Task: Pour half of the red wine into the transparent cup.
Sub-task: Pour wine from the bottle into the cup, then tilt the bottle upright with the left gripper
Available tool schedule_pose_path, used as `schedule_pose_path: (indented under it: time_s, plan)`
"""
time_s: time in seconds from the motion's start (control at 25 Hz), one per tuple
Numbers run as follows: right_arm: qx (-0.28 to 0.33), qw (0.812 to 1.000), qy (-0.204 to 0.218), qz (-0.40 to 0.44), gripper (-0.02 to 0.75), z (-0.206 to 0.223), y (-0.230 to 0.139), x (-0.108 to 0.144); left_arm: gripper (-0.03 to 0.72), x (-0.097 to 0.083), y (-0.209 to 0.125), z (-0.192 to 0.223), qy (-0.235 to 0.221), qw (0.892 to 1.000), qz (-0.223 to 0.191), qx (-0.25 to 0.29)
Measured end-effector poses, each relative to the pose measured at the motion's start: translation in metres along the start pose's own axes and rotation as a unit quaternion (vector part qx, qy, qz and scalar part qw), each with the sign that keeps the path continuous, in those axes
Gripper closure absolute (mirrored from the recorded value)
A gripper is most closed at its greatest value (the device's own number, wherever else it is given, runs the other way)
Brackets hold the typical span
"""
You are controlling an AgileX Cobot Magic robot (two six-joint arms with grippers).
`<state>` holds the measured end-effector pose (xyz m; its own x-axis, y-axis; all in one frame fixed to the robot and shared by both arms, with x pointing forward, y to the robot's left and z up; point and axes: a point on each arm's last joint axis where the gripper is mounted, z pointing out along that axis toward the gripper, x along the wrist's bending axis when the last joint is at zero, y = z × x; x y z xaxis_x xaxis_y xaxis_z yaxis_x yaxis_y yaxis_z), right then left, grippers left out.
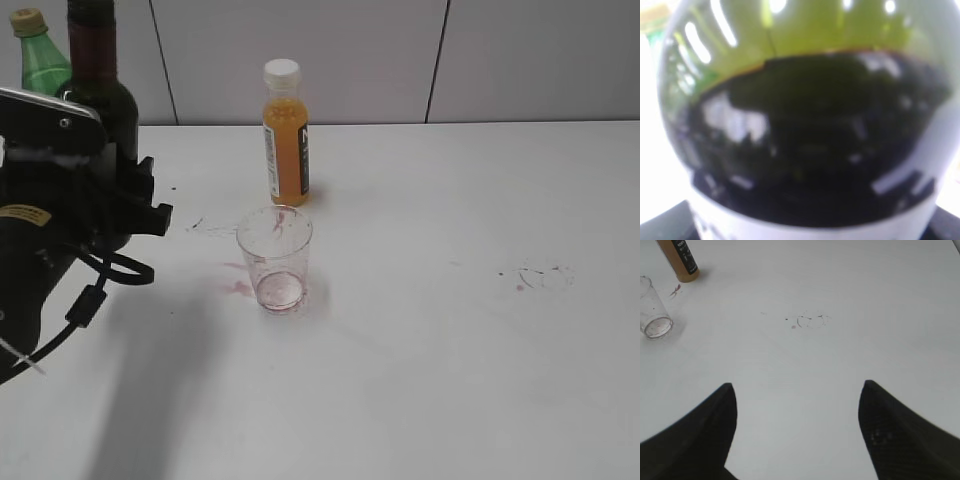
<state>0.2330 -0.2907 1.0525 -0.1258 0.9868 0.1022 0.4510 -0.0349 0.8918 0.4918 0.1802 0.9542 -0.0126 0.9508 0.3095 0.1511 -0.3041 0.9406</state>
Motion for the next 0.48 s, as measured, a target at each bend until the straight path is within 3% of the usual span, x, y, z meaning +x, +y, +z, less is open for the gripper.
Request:
schedule_pose_path:
  time_s: [0.48]
  plan:
    - [0.0,1.0,0.0,0.0,0.167,0.0,0.0,0.0,0.149,0.0016,0.0022,-0.0023,0.021,0.988,0.155,-0.005]
